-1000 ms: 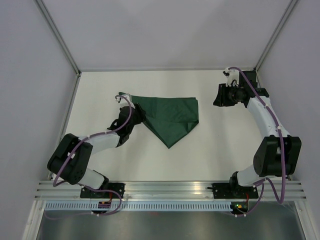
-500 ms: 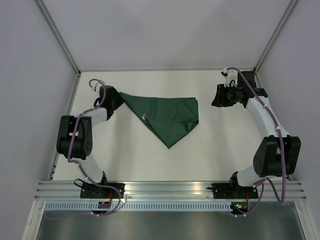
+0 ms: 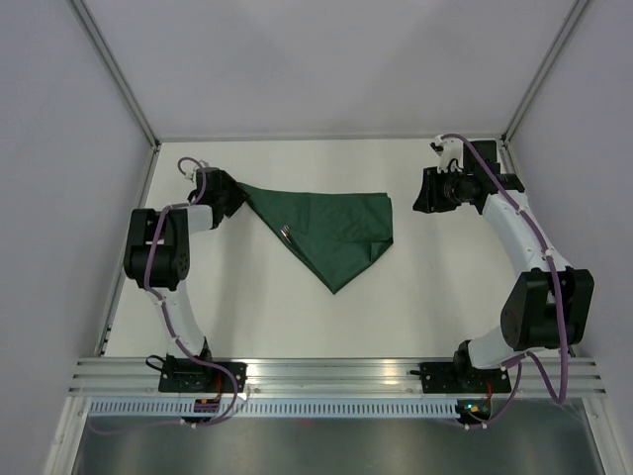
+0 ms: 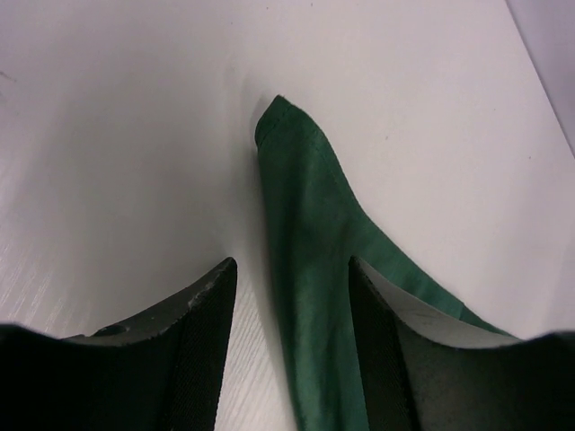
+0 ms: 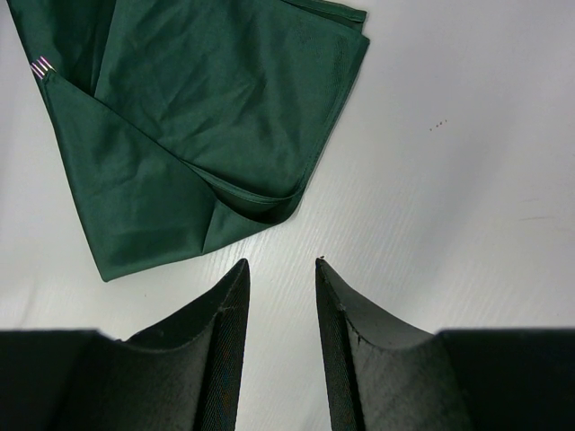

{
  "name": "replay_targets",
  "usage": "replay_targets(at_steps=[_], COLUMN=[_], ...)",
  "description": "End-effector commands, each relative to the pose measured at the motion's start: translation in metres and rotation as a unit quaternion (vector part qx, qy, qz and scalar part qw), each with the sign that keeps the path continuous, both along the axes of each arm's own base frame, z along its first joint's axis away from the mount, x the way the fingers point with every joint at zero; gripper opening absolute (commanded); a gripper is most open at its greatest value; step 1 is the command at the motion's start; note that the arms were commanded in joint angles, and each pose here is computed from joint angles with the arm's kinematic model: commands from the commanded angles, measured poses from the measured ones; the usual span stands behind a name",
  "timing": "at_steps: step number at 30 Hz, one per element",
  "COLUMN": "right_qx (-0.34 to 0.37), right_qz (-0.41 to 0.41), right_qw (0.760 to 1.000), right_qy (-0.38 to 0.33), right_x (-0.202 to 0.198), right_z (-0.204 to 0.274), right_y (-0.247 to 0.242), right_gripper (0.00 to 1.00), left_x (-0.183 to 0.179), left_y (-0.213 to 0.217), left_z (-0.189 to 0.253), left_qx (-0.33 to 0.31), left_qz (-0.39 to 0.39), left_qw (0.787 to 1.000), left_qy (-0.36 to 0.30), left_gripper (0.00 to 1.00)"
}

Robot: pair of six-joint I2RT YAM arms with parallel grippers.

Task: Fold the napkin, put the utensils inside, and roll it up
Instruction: Fold the napkin

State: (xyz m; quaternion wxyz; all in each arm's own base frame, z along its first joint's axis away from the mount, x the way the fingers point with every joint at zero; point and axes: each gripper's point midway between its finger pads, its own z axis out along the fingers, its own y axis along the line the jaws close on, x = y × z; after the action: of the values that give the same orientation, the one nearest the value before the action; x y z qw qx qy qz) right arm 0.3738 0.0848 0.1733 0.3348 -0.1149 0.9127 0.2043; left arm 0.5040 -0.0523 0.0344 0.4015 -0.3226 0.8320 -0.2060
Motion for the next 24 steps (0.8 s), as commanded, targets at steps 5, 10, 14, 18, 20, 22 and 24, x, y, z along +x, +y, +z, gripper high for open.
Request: replay_targets(at_steps=[5, 10, 14, 18, 20, 22, 24], right_qx=[0.003, 0.001, -0.001, -0.004, -0.004, -0.005, -0.007], right_qz=[0.007, 0.007, 0.007, 0.009, 0.01, 0.012, 0.013], right_qw=[1.0, 1.0, 1.0, 1.0, 1.0, 1.0, 1.0], right_qy=[-0.009, -0.009, -0.008, -0.006, -0.005, -0.004, -0.004], right_x=[0.002, 0.002, 0.003, 0.003, 0.003, 0.003, 0.003], right_z=[0.002, 0.002, 0.0, -0.002, -0.003, -0.004, -0.004], right_y=[0.004, 0.004, 0.005, 0.006, 0.007, 0.009, 0.01], right_gripper=[0.41, 0.41, 0.4, 0.4, 0.39, 0.39, 0.39], left_x=[0.015, 0.022, 0.027, 0.031, 0.031, 0.03, 0.035], left_y=[0.006, 0.008, 0.007, 0.003, -0.001, -0.007, -0.01], left_z=[-0.017, -0.018, -0.013, -0.002, 0.005, 0.012, 0.036], left_qx=[-0.025, -0.026, -0.026, -0.027, -0.029, -0.031, -0.03], left_qz=[0.037, 0.048, 0.043, 0.028, 0.01, -0.01, -0.025], left_qw=[0.998, 0.998, 0.998, 0.999, 0.999, 0.999, 0.995], left_qy=[0.032, 0.038, 0.026, 0.002, -0.011, -0.037, -0.087], left_gripper=[0.53, 0.38, 0.29, 0.17, 0.09, 0.02, 0.02])
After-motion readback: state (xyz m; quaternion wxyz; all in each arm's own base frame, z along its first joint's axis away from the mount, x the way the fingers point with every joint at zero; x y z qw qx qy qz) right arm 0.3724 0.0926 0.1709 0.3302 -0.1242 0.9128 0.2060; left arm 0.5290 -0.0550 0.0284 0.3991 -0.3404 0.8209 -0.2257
